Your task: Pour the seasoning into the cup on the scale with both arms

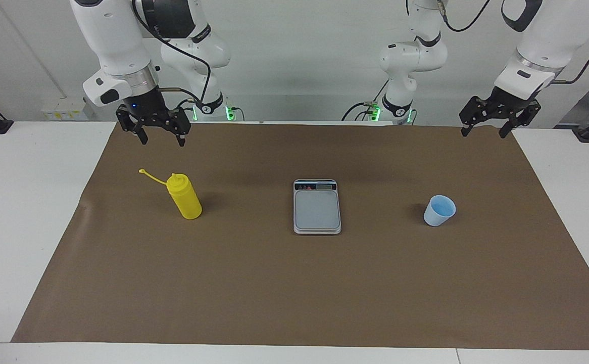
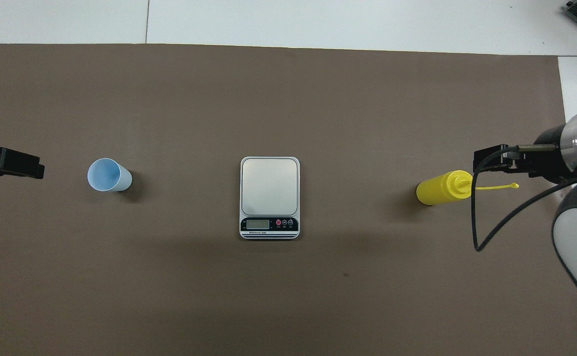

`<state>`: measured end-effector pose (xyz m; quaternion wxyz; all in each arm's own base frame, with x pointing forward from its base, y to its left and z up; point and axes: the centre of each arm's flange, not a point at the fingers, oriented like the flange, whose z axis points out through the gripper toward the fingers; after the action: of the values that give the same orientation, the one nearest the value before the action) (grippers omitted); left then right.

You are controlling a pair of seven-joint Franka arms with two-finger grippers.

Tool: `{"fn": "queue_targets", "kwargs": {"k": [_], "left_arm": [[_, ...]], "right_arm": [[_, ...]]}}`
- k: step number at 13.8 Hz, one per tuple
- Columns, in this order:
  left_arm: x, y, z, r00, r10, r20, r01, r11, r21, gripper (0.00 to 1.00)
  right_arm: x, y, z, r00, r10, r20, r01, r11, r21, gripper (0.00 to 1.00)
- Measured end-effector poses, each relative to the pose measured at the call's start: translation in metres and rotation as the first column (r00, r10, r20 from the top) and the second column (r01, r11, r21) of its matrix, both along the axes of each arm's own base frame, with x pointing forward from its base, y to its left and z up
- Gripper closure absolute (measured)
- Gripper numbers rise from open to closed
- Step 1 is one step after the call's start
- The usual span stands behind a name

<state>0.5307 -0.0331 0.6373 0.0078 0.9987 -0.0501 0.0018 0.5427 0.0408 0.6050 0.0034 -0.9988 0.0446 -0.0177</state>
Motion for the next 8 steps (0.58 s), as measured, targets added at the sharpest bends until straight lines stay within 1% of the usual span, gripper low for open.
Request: {"fn": "queue_targets", "kwargs": {"k": [8], "left_arm": [[-0.0001,-0.0012,0.0000,1.000,-0.002,0.000,0.002,1.000,0.000,0.00]], "right_arm": [[0.0001,-0.0022,0.0000,1.000,-0.004,0.000,0.004,1.000,0.000,0.00]]}}
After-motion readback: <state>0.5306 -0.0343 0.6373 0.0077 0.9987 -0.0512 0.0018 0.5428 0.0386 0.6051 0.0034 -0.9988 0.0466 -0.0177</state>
